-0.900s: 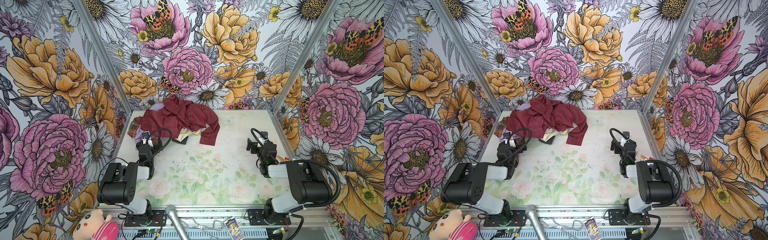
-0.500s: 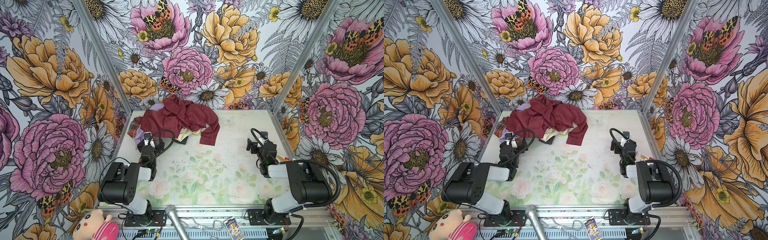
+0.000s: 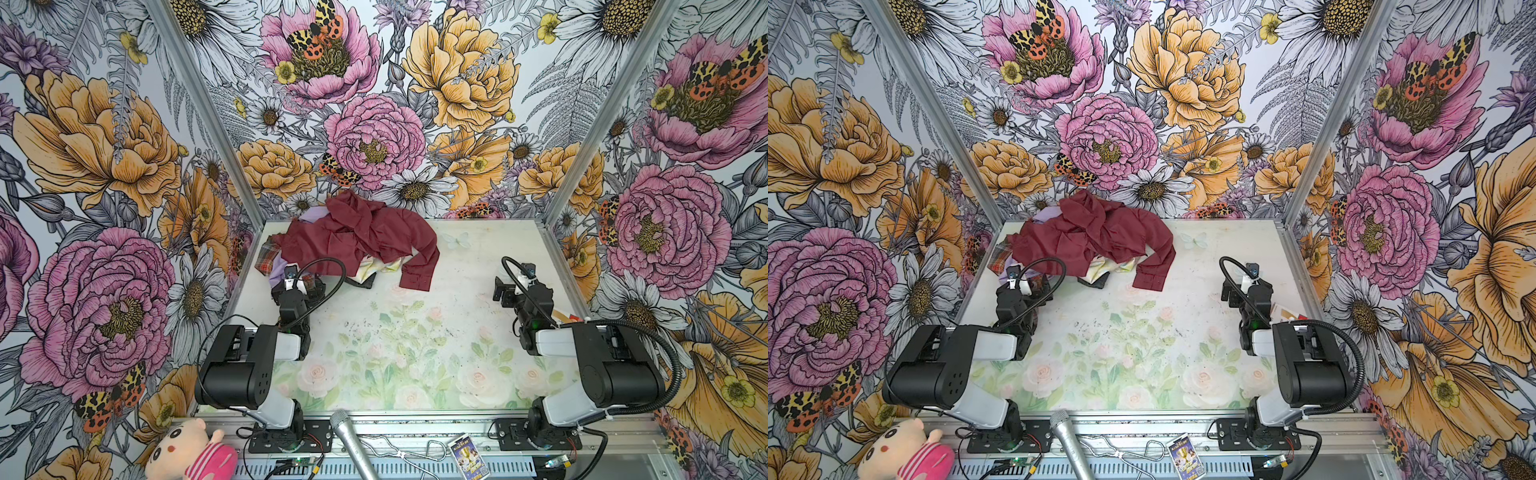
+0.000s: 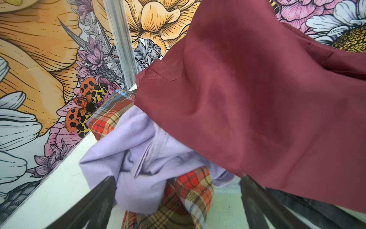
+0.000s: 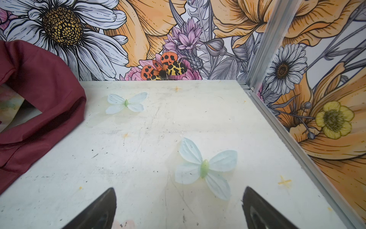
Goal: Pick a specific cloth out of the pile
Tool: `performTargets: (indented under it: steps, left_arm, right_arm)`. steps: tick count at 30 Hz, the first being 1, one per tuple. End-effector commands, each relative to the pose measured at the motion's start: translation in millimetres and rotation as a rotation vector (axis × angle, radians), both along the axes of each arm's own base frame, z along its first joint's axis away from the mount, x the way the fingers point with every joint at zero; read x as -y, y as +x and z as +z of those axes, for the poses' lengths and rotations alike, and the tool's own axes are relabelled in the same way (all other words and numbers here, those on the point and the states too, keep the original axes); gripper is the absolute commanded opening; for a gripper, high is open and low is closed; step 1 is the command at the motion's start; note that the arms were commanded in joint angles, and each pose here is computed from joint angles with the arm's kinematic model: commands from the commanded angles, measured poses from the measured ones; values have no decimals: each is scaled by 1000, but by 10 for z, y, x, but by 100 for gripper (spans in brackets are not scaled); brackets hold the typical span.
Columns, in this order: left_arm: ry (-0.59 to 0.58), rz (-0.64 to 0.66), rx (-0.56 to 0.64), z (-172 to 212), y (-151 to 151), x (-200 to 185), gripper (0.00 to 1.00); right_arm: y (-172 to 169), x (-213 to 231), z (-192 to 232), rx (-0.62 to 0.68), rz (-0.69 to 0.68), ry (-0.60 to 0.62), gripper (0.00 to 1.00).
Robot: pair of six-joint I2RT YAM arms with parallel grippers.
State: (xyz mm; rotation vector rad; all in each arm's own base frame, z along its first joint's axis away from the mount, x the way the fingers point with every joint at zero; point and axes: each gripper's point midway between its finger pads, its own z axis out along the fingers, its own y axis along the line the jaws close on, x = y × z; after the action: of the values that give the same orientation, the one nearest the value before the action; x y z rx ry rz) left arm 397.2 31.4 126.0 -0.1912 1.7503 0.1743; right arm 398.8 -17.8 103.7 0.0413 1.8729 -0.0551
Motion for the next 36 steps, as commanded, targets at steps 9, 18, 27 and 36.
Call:
performTargets:
  steps: [9,18,27,36]
  left_arm:
    - [-24,-10,10,39,53,15,99]
    - [-26,-13,13,42,50,9,99]
    - [14,-53,31,127,-33,142,99]
    - [21,-1,43,351,-132,125,99]
  right_arm:
    - [48,23,88,28,-11,11,99]
    - [22,17,101,40,-28,-6,99]
    - [-106,-64,196,108,-19,-47,100]
    - [-258,-139,441,139,-39,-98,99]
